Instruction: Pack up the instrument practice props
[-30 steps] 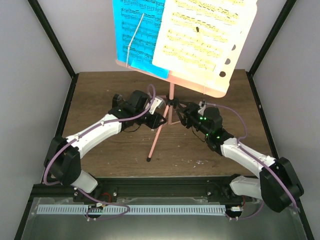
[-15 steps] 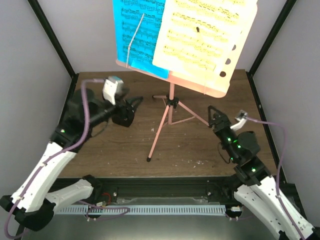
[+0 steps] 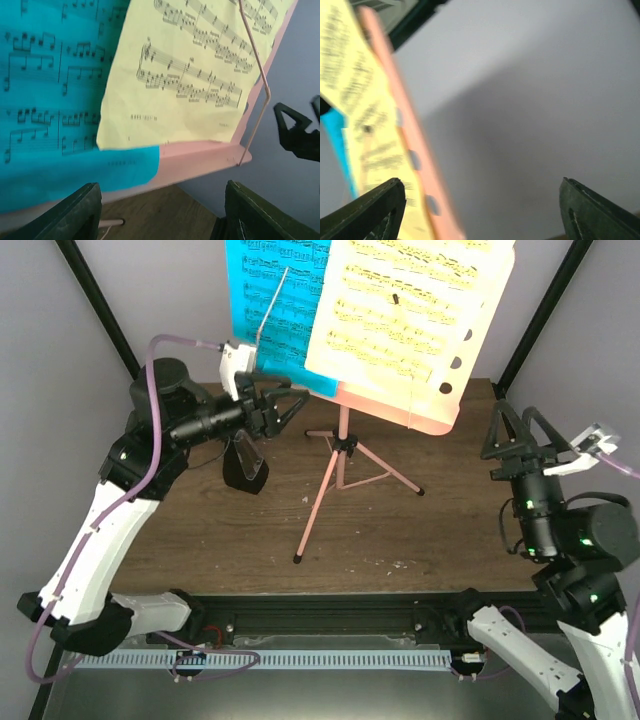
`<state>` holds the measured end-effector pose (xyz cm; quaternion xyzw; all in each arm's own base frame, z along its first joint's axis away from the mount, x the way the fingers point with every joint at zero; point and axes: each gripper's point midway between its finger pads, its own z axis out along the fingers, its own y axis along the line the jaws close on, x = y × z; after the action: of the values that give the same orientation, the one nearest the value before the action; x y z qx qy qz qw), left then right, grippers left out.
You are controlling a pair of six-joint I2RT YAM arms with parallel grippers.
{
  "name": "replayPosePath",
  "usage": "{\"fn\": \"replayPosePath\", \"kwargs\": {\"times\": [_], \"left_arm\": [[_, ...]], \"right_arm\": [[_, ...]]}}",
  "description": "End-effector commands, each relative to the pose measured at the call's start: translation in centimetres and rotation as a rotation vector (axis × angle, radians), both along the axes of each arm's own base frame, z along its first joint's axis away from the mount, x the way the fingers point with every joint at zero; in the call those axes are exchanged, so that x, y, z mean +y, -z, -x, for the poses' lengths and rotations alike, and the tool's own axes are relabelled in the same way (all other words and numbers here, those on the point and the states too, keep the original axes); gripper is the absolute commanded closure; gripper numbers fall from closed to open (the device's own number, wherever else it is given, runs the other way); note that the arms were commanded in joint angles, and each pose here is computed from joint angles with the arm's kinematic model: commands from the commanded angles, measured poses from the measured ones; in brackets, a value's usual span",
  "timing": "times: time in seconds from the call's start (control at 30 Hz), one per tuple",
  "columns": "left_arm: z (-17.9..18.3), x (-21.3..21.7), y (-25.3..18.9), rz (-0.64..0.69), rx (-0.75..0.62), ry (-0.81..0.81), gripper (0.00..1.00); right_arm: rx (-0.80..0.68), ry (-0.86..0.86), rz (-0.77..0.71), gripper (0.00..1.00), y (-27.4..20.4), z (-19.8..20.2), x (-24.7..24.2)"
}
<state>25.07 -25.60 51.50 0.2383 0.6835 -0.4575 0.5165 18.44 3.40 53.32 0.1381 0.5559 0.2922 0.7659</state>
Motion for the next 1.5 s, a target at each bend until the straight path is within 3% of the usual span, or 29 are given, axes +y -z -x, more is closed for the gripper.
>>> {"fn": "replayPosePath", "kwargs": {"times": [0.0,0.2,0.37,0.7,0.9,1.47], "left_arm": [[-1.2,-0.2,-2.1,0.029,0.006,-0.026,0.33],[-3.9,-0.2,-2.7,0.002,-0.014,-0.116,0.38],[-4.4,-1.0,-2.8,0.013,-0.011,-0.091,0.41],[-4.2,-2.9,-3.2,0.024,-0.003,0.022,0.5],[-4.0,-3.6,-3.8,0.056,-0.008,0.068,0.62],[-3.7,-4.3,-4.6,0.095,-0.023,0.122,0.73]], "right_arm": [[-0.12,-0.195,0.144,0.21,-3.5,2.6,3.3],[-0.179,-0.522,0.291,0.24,-6.6,4.5,9.4],[-0.11,-0.687,0.373,0.27,-6.5,2.8,13.4],[-0.033,-0.582,0.365,0.35,-6.6,-1.9,13.9],[-0.026,-0.572,0.37,0.38,-7.1,-3.1,14.5],[0.002,-0.494,0.354,0.52,-7.2,-5.9,14.6]]}}
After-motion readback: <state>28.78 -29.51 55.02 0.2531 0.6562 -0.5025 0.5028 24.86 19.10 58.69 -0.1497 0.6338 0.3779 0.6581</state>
